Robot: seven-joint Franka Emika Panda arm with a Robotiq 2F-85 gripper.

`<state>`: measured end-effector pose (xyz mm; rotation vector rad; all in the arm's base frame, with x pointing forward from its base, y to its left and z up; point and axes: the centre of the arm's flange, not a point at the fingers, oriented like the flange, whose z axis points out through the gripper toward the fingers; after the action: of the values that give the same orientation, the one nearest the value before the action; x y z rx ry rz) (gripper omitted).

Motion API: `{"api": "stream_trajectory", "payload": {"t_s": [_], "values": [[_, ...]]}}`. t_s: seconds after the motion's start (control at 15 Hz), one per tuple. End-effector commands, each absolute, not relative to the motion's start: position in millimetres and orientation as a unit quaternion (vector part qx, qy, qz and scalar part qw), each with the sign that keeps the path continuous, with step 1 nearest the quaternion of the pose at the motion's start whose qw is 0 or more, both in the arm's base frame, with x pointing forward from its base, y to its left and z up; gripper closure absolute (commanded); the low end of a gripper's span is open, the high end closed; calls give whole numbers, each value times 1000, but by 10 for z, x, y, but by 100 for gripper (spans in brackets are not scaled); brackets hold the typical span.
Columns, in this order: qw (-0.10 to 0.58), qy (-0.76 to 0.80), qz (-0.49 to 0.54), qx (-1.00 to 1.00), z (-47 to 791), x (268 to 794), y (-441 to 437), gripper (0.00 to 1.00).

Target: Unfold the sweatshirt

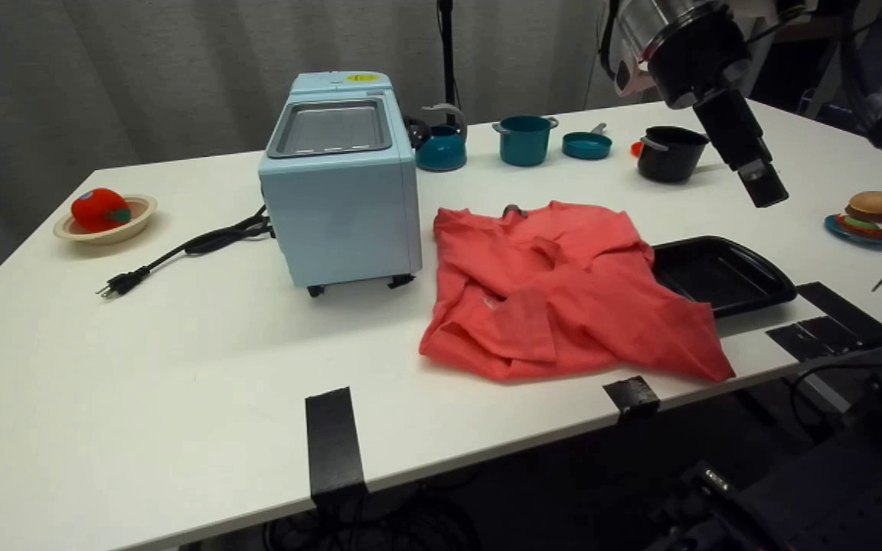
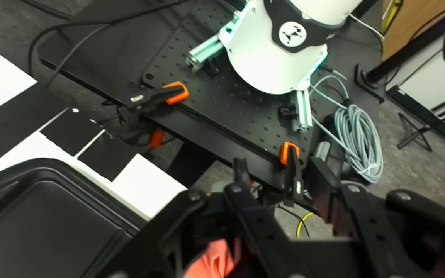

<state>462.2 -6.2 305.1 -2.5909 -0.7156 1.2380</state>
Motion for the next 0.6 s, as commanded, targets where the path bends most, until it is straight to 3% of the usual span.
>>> {"api": "stream_trajectory", "payload": {"t_s": [0.0,0.27,0.53], "values": [[25,-254,415,-873,3159,4644,-133,25],[-24,-211,330,-920,3149,5029,-167,0],[-28,-142,234,-962,2986,5365,-90,0]]}}
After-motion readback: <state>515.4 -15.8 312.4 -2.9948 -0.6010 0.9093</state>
